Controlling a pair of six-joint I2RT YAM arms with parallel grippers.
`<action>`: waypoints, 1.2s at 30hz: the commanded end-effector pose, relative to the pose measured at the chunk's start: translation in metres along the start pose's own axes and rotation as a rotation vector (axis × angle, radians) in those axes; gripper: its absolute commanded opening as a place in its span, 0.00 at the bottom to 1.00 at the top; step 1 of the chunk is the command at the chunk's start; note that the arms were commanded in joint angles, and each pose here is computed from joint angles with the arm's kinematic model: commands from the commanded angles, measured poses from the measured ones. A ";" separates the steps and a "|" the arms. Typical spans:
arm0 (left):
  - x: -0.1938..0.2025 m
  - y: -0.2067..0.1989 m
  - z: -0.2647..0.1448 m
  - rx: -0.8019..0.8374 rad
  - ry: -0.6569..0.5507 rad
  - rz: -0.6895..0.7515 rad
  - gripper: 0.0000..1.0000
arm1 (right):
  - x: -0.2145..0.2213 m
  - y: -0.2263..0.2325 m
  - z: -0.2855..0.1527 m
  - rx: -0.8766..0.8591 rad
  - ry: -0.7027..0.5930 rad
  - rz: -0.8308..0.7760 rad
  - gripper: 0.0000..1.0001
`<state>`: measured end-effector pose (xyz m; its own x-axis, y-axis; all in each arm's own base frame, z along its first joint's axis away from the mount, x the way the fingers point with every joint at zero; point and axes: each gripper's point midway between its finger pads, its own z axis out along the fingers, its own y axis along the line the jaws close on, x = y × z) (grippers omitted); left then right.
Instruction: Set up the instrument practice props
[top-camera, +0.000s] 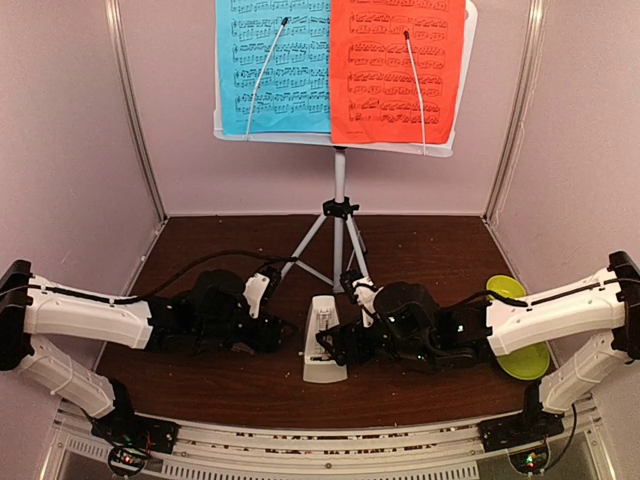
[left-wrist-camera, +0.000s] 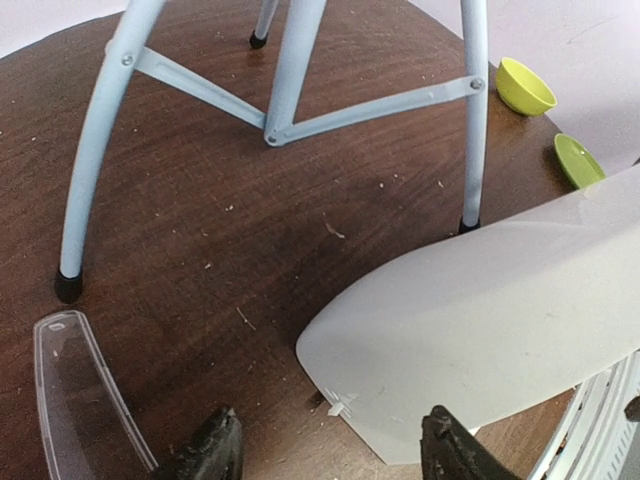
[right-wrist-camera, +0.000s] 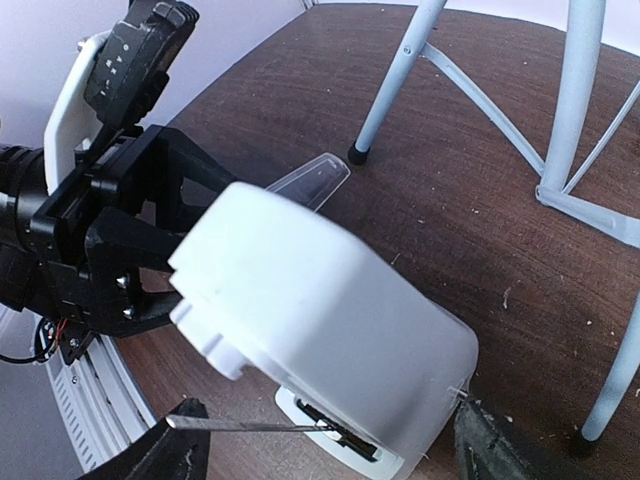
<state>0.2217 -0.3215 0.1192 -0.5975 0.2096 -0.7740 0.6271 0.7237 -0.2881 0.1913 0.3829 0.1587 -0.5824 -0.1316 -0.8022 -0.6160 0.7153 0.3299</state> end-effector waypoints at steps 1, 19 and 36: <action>-0.014 0.010 -0.010 -0.056 -0.053 -0.003 0.64 | -0.013 -0.003 0.003 0.063 -0.041 0.044 0.85; -0.031 0.031 -0.033 -0.136 -0.086 -0.033 0.82 | 0.026 -0.093 -0.032 0.282 -0.014 0.098 0.88; -0.050 0.108 -0.090 -0.258 -0.163 -0.118 0.83 | -0.045 -0.130 -0.121 0.262 -0.195 0.112 1.00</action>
<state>0.2736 -0.2081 0.1678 -0.5751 0.0159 -0.8179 0.3919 0.8830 -0.2584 0.2276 0.2293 0.1906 -0.5446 0.1022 -0.8325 -0.3615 0.8670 0.3430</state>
